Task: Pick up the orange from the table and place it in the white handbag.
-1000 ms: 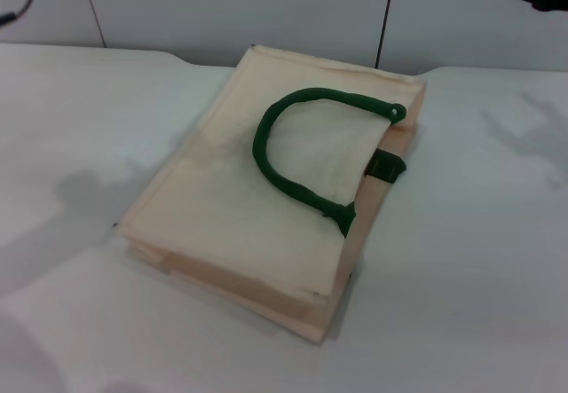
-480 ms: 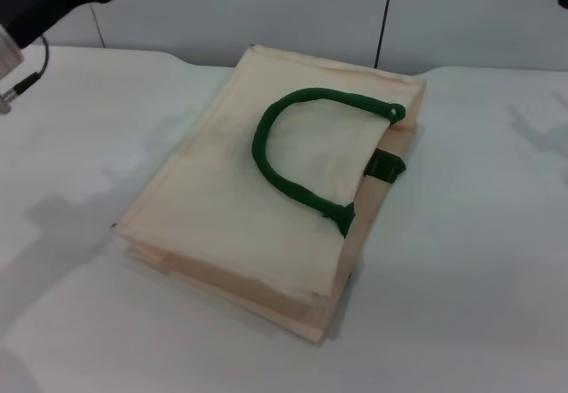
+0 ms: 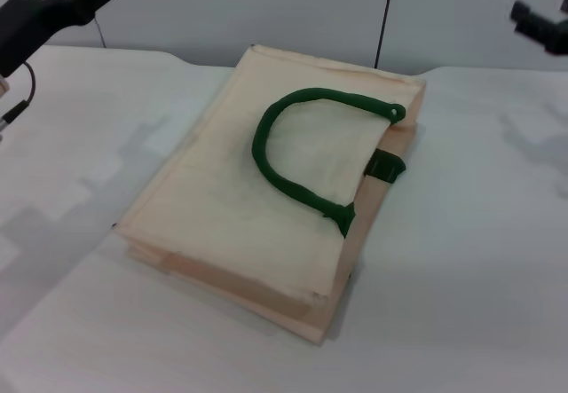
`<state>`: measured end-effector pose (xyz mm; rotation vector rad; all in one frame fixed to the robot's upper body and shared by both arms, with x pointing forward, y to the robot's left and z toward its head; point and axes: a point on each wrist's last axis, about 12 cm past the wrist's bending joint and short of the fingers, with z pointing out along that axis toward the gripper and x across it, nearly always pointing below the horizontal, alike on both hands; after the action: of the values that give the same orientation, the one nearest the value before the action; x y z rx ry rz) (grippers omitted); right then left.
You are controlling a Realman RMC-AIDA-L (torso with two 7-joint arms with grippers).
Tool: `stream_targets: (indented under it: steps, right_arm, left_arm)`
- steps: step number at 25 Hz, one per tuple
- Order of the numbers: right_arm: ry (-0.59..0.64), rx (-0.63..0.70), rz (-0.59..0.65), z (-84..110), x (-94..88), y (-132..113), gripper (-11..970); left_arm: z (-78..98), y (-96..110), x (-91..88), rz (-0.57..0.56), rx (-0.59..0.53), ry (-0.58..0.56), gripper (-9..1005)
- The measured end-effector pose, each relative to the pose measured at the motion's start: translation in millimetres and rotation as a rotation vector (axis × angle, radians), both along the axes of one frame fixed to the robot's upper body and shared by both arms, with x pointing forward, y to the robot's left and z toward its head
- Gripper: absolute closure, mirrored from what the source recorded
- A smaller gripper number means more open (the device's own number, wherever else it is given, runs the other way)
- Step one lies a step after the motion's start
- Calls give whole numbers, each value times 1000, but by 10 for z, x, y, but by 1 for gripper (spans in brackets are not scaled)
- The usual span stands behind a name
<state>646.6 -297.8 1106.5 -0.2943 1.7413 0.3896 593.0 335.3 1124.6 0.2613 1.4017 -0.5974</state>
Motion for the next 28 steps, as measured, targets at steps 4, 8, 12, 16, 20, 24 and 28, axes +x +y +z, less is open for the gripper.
stream_targets:
  steps: [4,8,12,16,20,24,28]
  right_arm:
    - [16,4,1,-48,-24,4,68]
    - [47,2,-5,-159,-71,25,68]
    - [20,19,9,-103,-36,65,68]
    - [-33,12,-25,-43,1,22,68]
    - [-121,-5,-76,-22,2,-17,68]
    - [-195,12,-151,-49,-62,-84,68]
    - [-216,9,-198,-70,-85,-133,68]
  left_arm:
    - [-28,-9,-15,-5,-30,20,120]
    - [-18,19,-1,-12,-84,46,120]
    - [-15,45,15,-13,-89,59,119]
    - [-16,43,14,-10,-87,52,119]
    - [-14,32,33,5,-39,26,119]
    - [11,-4,63,25,30,-34,119]
    - [45,74,108,118,12,-59,119]
